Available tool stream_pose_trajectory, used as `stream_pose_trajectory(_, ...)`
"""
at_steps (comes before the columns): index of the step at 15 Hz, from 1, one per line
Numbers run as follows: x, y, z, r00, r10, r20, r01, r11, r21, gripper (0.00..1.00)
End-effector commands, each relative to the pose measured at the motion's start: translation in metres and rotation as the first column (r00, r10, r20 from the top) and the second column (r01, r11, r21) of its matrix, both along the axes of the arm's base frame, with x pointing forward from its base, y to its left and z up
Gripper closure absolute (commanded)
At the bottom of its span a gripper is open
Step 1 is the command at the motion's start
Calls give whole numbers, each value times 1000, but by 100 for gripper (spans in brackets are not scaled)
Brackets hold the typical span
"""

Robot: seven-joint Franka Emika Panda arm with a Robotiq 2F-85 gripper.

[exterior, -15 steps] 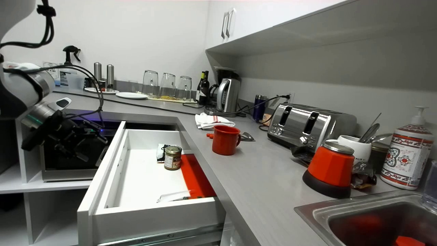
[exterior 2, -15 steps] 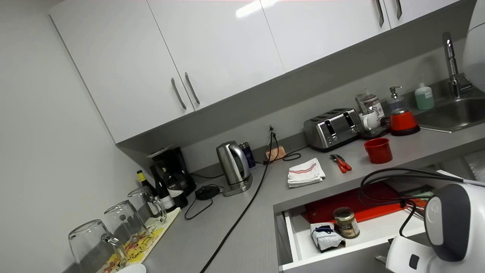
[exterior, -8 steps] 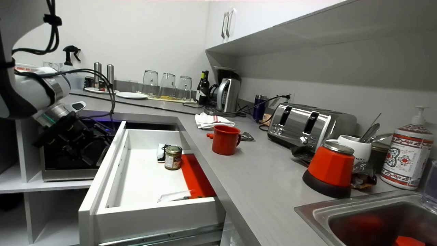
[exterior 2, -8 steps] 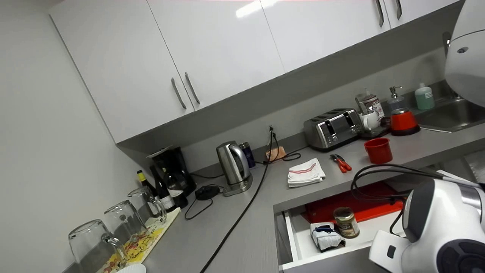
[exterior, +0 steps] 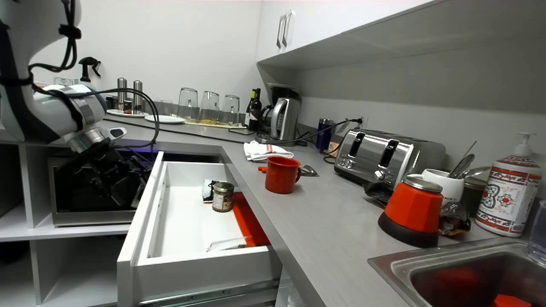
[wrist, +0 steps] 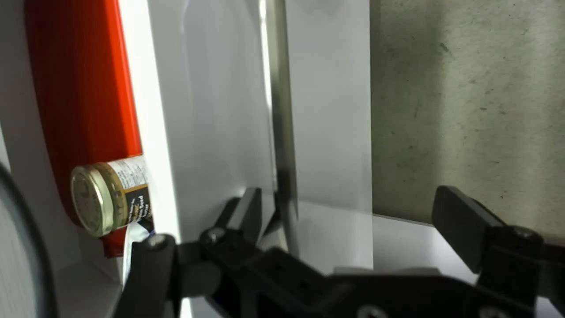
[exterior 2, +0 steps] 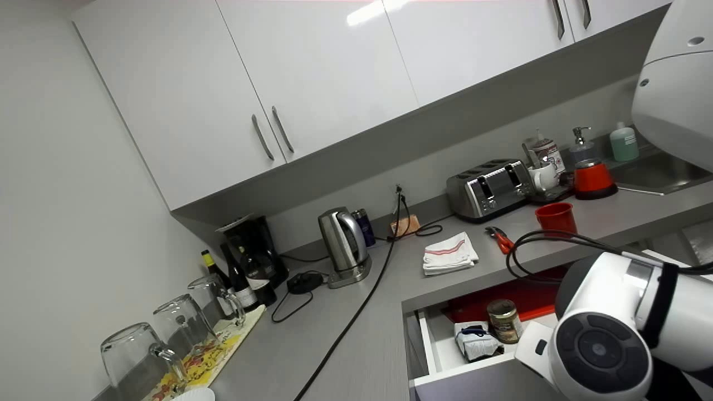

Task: Open the topmost drawer on the left side of the cabinet, remove the red cup from the drawer and place it on the countertop, close the open drawer

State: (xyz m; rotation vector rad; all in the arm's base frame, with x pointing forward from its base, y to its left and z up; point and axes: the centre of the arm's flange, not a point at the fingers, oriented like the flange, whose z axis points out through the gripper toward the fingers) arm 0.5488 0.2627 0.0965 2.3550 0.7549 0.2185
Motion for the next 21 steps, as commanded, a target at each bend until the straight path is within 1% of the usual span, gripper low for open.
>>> stream_pose_trajectory(1, 33, -17, 2, 997, -70, -29, 71, 997, 26, 0)
stream_pose_trajectory(5, 56, -42, 4, 988, -151, -21, 152, 988, 38, 0)
stream_pose_trajectory(8, 74, -66, 4, 975, -220, -12, 220, 975, 37, 0)
stream_pose_trajectory(11, 94, -94, 1, 958, -288, 3, 288, 957, 28, 0)
stream_pose_trajectory(15, 112, -127, -7, 933, -358, 15, 358, 934, 10, 0)
stream_pose_trajectory(19, 132, -159, -8, 907, -417, 59, 418, 908, -10, 0)
stream_pose_trajectory(21, 141, -169, 2, 894, -434, 111, 438, 899, -11, 0)
